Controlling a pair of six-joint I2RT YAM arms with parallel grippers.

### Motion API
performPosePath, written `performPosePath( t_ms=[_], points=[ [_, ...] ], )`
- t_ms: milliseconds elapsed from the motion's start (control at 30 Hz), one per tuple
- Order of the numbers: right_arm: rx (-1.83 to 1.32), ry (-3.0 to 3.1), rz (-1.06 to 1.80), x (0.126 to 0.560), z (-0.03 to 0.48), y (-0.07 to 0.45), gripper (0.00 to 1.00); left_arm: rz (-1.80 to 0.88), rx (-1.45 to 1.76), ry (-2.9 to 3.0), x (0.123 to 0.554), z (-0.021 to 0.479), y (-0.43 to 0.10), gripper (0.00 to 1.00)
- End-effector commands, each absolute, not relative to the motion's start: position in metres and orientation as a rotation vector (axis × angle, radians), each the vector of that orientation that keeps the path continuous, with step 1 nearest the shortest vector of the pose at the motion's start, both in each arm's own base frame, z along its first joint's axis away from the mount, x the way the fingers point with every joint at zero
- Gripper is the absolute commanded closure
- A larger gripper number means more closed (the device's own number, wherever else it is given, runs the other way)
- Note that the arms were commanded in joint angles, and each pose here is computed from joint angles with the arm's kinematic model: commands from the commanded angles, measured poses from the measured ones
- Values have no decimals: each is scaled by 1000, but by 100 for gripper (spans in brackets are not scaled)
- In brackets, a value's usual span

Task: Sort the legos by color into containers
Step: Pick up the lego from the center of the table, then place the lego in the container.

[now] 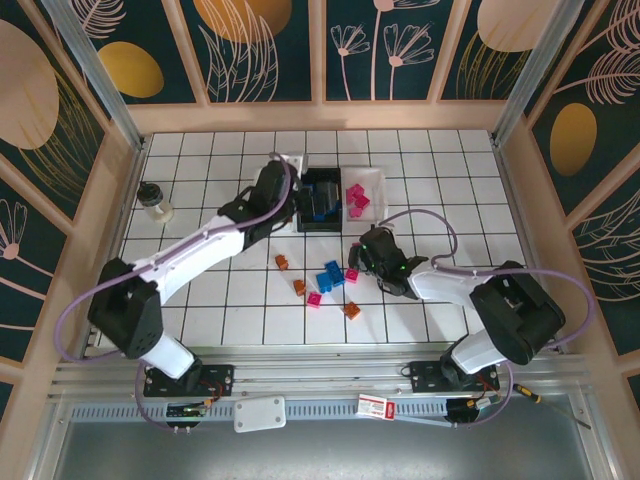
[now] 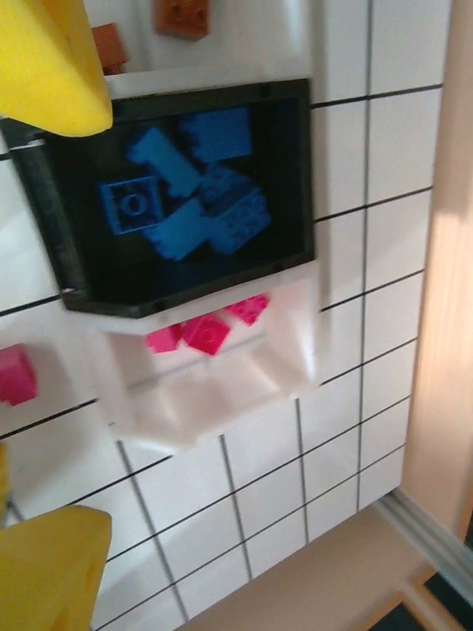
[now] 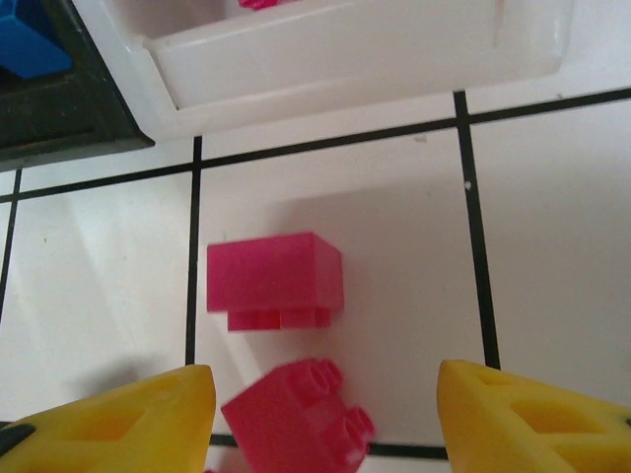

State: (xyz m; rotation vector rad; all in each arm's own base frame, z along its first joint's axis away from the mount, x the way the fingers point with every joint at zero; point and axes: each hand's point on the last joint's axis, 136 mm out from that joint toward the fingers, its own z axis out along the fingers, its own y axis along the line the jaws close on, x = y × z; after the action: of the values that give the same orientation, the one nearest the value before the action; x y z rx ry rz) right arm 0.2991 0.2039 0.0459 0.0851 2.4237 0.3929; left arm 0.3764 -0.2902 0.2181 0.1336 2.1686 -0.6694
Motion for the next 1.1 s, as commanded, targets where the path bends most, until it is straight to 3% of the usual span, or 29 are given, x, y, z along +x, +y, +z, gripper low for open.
performPosePath(
  t_ms=[0, 167, 600, 833, 1067],
  points=[
    [-6, 2405, 466, 307, 54, 222, 39, -663, 75, 2226, 356, 187, -272, 3],
    [-38, 2442, 477, 300, 42, 224, 43, -588, 27, 2251, 328, 168, -237, 2],
    [-4, 2428, 444, 285, 55, 201, 85, -520, 8, 2315, 305, 137, -213, 2],
    [-12, 2268, 505, 296, 135, 202, 89, -499, 13, 2325, 302, 128, -208, 1],
    [8, 2133, 474, 380, 180, 217, 87, -501, 1, 2342, 299, 122, -207, 1]
  ],
)
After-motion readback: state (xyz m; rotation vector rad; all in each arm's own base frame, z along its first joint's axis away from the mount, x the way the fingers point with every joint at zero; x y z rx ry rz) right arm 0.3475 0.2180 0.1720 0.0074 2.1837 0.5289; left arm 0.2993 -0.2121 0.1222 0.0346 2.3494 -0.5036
